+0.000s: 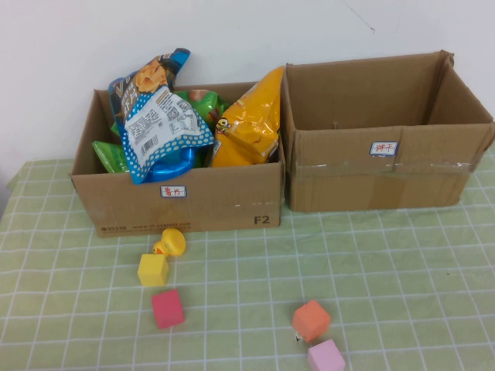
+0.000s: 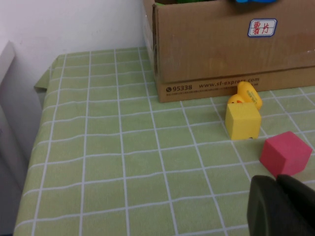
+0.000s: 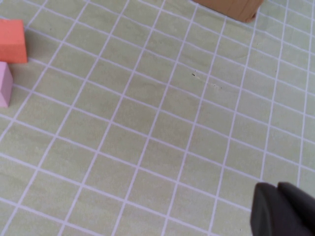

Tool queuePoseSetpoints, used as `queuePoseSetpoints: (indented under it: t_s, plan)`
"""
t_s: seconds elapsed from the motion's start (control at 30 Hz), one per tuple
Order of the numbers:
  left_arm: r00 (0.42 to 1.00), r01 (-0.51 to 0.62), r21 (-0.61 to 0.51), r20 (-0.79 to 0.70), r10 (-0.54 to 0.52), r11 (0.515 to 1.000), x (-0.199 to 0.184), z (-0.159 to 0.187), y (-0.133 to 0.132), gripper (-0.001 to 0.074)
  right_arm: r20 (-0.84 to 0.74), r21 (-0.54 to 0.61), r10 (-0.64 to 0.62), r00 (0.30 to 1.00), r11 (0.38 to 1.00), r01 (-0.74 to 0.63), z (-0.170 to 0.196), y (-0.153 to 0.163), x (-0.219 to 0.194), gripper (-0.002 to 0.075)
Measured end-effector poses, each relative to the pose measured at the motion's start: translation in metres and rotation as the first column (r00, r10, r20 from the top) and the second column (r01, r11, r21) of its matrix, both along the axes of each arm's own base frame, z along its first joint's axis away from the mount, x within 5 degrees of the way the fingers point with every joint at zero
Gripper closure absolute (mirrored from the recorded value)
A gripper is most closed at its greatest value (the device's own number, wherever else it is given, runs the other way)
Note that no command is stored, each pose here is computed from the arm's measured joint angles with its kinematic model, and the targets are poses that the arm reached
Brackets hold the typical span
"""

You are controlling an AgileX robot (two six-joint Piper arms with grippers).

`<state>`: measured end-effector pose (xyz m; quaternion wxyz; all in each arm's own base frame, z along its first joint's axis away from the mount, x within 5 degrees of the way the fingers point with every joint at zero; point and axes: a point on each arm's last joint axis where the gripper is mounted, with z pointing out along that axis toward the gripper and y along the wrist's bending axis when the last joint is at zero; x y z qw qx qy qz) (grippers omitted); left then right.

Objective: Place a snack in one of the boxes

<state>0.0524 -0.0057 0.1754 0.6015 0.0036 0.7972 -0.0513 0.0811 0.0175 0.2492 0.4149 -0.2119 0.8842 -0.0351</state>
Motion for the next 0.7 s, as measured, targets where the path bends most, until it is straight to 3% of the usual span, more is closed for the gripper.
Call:
queuePoseSetpoints:
  t_s: [0.7]
  plan:
    - [1.000,-0.003,-0.011,0.001,0.003,1.000,0.0000,0.0005,0.0000,0.0736,0.000,0.000,0.000,1.000,1.000,0.000,0.0000,0.0000,0.0000,0.0727]
